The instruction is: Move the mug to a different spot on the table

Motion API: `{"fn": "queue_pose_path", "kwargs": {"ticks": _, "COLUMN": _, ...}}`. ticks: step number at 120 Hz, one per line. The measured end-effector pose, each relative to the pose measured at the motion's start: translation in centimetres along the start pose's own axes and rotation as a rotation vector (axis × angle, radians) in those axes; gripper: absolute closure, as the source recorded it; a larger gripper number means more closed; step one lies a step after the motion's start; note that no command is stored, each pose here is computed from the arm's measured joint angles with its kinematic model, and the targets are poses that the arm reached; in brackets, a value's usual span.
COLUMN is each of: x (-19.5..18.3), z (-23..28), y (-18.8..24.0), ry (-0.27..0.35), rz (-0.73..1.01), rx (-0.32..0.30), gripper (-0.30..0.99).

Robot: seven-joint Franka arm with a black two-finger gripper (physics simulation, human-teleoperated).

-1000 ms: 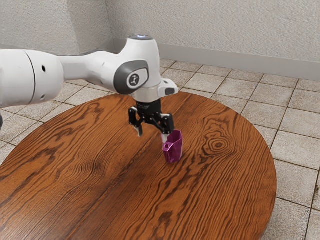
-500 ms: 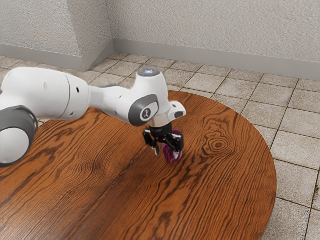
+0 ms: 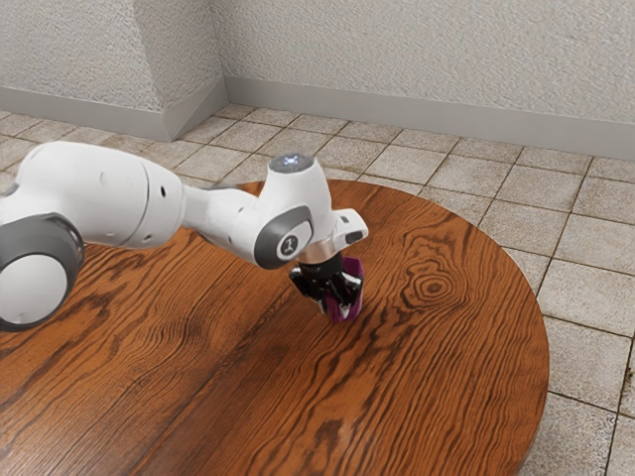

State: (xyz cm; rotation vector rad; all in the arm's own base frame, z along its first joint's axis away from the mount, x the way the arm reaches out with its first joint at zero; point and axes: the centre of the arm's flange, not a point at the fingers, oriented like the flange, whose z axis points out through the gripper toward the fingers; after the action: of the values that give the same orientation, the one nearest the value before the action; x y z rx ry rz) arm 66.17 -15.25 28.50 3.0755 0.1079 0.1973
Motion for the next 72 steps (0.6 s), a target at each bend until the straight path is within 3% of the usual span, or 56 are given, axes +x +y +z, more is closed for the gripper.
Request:
{"fn": "queue_pose_path", "kwargs": {"ticks": 30, "x": -0.8, "z": 1.2, "y": -0.5, "ry": 0.045, "rz": 0.004, "rx": 0.010, "gripper": 0.54}}
{"fn": "queue_pose_path", "kwargs": {"ticks": 56, "x": -1.0, "z": -0.9, "y": -1.0, "ry": 0.164, "rz": 0.012, "rx": 0.027, "gripper": 0.57}}
{"fn": "queue_pose_path", "kwargs": {"ticks": 72, "x": -2.4, "z": -2.6, "y": -2.8, "ry": 0.202, "rz": -0.010, "rx": 0.022, "gripper": 0.58}}
